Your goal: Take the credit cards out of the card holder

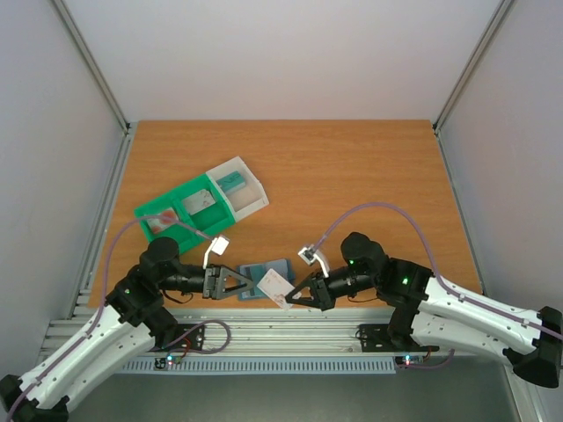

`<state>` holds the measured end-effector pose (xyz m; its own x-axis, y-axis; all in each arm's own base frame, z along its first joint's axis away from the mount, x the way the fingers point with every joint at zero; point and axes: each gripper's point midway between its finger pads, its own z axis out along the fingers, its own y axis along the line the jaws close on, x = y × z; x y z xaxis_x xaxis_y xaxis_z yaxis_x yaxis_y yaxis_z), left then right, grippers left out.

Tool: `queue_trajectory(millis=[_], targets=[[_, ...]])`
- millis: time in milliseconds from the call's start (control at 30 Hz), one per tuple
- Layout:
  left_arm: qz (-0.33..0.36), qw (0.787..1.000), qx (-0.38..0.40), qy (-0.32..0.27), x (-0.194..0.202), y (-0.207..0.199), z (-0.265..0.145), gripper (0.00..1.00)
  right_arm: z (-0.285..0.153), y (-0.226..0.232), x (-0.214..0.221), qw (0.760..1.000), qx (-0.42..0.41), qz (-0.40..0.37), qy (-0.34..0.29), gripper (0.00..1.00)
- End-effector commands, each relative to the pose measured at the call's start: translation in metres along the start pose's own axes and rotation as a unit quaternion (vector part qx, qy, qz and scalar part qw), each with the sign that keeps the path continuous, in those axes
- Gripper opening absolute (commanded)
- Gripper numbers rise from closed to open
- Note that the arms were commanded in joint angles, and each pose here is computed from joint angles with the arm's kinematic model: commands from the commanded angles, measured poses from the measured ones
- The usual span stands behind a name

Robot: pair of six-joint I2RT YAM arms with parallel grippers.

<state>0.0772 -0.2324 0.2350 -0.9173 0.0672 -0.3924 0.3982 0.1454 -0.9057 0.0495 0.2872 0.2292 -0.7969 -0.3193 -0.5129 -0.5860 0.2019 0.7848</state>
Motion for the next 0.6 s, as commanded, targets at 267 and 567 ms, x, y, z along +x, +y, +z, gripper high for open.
queue_trajectory(millis=[267,567], targets=[[0.006,0.998,0.034,0.058,0.019,-0.008,0.001,0.32,0.011,0.023,-0.002,0.997,-0.068,0.003,0.037,0.01],[-0.004,0.998,0.023,0.061,0.020,-0.001,0.003,0.25,0.013,0.023,-0.004,0.997,-0.072,0.011,0.038,0.01]])
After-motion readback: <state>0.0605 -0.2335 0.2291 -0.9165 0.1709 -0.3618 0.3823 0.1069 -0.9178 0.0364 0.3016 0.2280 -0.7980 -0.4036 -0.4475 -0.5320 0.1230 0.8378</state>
